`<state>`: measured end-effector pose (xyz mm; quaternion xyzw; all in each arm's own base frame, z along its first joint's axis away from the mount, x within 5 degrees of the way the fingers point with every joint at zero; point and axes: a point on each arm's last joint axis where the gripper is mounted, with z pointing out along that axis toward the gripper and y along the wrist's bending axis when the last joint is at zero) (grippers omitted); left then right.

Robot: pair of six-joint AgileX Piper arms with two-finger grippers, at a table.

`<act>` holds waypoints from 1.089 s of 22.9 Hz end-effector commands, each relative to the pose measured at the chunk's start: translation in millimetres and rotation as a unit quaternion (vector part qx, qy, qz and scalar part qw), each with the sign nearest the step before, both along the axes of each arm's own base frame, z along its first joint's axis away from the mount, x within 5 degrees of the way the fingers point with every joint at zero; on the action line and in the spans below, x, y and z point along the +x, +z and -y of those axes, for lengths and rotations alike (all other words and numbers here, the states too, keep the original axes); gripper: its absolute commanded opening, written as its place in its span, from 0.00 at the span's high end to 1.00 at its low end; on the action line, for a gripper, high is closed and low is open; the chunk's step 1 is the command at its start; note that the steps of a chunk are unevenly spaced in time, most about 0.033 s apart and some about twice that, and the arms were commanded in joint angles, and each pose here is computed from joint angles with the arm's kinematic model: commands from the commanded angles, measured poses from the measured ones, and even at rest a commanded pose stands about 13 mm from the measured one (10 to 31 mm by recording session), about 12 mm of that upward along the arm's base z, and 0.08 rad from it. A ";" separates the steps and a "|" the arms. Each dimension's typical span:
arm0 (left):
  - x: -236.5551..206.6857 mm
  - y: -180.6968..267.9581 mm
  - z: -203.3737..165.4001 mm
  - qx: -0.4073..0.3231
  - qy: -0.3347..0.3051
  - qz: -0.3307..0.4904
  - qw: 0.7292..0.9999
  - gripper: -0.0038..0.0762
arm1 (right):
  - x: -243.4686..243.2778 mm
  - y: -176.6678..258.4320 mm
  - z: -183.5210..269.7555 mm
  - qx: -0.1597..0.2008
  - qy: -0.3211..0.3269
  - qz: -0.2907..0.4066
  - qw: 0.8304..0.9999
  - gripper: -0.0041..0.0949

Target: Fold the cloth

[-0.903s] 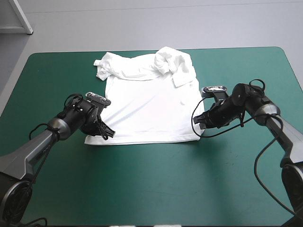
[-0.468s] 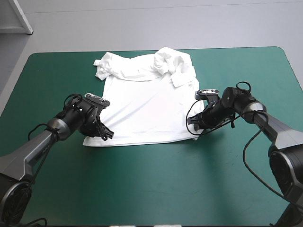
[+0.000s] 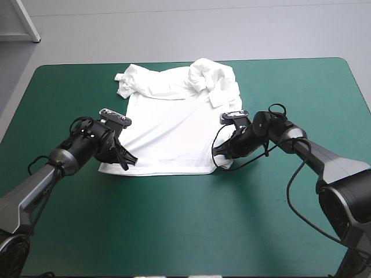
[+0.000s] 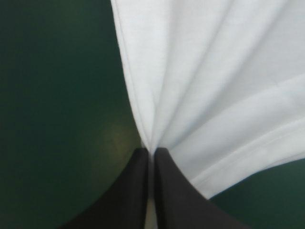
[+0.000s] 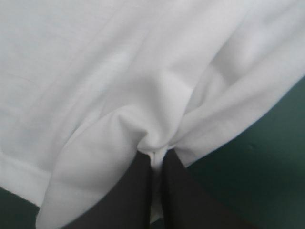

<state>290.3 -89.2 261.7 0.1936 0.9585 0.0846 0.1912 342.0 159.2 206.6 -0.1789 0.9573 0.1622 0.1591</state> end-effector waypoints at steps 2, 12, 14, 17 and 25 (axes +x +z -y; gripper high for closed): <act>0.5 21.9 -0.5 -0.012 -0.005 0.052 0.999 0.93 | -3.6 5.6 -4.4 -0.002 0.013 0.009 1.000 0.97; 21.9 105.3 -0.7 -0.003 -0.007 0.180 0.984 0.93 | 6.4 160.6 5.6 0.019 -0.026 0.230 0.973 0.97; 24.1 154.4 -3.3 -0.006 -0.001 0.251 0.968 0.93 | 3.2 213.7 8.7 0.034 -0.028 0.299 0.953 0.97; 16.5 219.8 -9.0 -0.018 0.004 0.350 0.936 0.93 | -8.2 281.3 14.9 0.062 -0.035 0.391 0.918 0.97; -46.8 347.3 -34.0 -0.018 -0.019 0.536 0.844 0.93 | -76.7 404.3 48.2 0.091 -0.051 0.559 0.823 0.97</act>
